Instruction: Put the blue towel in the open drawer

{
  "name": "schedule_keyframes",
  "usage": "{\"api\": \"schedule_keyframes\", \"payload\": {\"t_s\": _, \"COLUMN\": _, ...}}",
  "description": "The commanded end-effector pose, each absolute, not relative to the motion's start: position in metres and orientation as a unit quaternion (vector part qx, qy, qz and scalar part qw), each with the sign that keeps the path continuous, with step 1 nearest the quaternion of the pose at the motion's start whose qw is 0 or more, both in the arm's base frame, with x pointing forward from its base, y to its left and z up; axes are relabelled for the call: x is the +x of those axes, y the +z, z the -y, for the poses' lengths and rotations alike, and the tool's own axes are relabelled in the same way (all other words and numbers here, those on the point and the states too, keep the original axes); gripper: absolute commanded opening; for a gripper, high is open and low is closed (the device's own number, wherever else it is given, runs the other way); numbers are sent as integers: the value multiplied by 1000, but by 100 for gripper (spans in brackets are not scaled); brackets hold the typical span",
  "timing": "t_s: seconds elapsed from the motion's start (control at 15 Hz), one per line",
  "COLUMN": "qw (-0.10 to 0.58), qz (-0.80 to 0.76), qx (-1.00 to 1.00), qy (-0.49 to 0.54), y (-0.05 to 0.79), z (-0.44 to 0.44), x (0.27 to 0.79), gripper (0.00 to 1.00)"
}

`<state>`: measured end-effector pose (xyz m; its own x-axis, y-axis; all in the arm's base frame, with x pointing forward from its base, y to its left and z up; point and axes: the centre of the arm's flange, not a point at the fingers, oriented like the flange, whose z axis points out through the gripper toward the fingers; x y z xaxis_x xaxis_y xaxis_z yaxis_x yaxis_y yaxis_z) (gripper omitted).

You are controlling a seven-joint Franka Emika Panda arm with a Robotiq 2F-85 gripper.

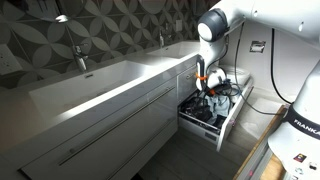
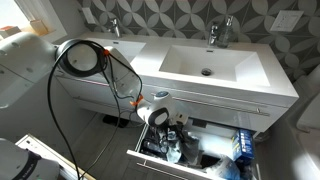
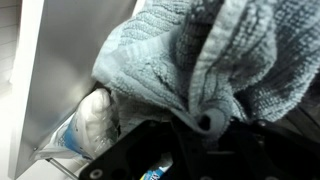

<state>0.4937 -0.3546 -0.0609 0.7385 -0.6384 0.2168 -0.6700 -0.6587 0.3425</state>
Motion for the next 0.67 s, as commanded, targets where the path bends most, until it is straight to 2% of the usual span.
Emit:
{"api": "schedule_keyframes", "payload": {"t_s": 0.0, "qw": 198, "qz": 353, "qx": 914, "qy": 27, "y": -93, "z": 379, "x": 511, "gripper": 6}}
{"api": "schedule_keyframes", "payload": {"t_s": 0.6, "qw": 160, "qz": 327, "qx": 931, "qy": 3, "y": -136, "z": 396, "x": 520, "gripper": 6}}
